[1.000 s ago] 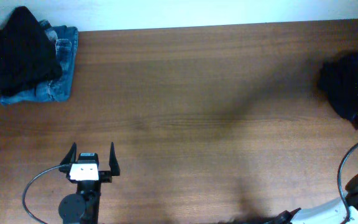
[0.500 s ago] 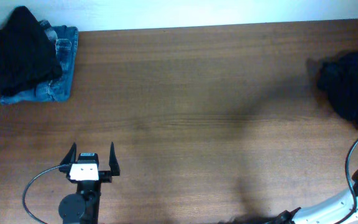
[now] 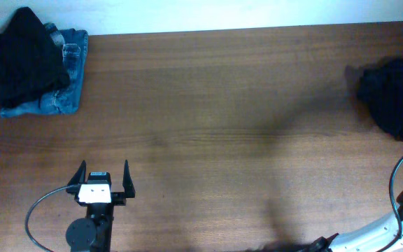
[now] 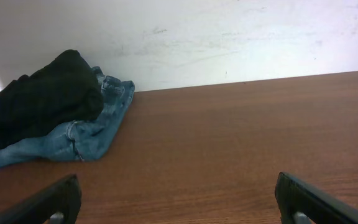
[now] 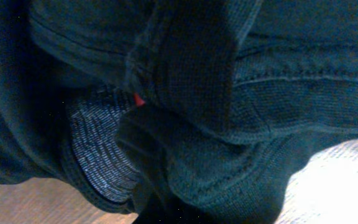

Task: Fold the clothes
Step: 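Grasp a black garment with the right gripper and lift it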

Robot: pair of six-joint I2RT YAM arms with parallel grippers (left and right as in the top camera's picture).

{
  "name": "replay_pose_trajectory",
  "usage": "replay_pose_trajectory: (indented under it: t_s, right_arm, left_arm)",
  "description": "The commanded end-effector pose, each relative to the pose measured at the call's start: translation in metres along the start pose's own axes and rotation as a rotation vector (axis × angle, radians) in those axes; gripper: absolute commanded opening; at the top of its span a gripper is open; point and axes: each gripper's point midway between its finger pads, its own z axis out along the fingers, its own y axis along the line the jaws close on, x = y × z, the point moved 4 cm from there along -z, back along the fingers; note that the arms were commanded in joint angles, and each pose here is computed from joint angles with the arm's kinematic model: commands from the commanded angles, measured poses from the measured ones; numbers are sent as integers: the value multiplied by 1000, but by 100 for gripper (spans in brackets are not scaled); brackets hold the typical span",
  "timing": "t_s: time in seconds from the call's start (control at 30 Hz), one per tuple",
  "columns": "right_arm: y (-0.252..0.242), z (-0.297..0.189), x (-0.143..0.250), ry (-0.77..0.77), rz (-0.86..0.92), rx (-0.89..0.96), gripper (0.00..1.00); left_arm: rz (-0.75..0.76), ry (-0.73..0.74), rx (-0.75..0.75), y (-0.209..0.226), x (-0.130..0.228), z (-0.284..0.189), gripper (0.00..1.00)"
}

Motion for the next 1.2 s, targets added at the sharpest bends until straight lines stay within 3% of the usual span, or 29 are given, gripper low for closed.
replay_pose_trajectory:
  t_s: [0.0, 0.23, 0.57, 0.97, 1.17]
  right_arm:
    - [18, -11, -15, -38, 88, -119, 4]
    - [45, -74, -47, -163, 161, -227, 4]
    - [93, -226, -69, -449, 94, -329, 4]
    - [176, -285, -48, -493, -81, -573, 4]
    - [243, -312, -24, -456, -224, -821, 4]
  left_arm:
    - [12, -1, 5, 0, 1, 0, 99]
    - [12, 0, 5, 0, 1, 0, 99]
    - [12, -1, 5, 0, 1, 0, 99]
    - [12, -1, 5, 0, 1, 0, 99]
    - [12, 0, 5, 0, 1, 0, 99]
